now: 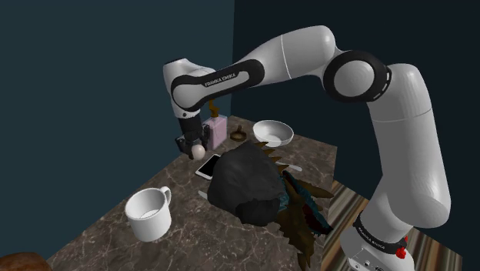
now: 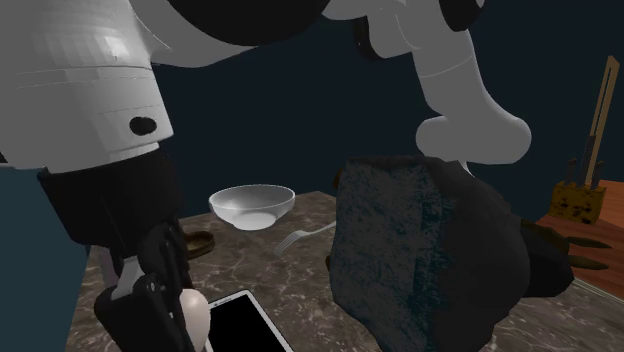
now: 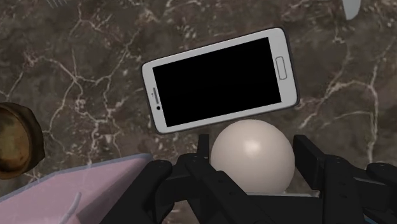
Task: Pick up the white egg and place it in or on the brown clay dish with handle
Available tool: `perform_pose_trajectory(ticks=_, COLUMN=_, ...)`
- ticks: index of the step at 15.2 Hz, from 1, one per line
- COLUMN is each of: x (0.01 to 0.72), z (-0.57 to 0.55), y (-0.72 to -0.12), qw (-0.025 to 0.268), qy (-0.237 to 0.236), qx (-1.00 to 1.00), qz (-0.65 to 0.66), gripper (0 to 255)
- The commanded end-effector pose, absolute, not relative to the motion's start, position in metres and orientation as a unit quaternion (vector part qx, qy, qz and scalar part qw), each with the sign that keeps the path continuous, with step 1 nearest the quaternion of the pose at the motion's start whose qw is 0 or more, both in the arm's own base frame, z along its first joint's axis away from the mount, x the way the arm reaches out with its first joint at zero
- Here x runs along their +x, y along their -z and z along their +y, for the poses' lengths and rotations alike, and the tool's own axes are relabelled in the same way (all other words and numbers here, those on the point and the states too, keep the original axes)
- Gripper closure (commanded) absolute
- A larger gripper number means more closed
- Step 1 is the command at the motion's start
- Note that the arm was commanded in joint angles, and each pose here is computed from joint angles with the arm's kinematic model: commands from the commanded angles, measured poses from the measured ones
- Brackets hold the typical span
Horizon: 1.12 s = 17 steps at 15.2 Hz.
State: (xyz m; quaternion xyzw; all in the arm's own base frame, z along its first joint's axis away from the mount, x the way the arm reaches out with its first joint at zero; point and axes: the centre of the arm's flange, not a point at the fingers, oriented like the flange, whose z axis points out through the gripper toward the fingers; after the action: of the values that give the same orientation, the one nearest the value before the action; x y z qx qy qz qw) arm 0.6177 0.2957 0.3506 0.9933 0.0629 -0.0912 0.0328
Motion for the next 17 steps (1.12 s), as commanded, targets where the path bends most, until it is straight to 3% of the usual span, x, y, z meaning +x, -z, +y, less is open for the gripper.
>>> perform_pose_trajectory(ticks=1, x=0.618, z=0.297, y=-0.362, qw=0.033, qy=0.091, qx=0.993, qz=0.063, gripper=255)
perform_pose_trajectory(ticks=17, x=0.618, z=0.297, y=-0.447, qw=0.033, qy=0.091, qx=0.993, qz=0.063, gripper=255)
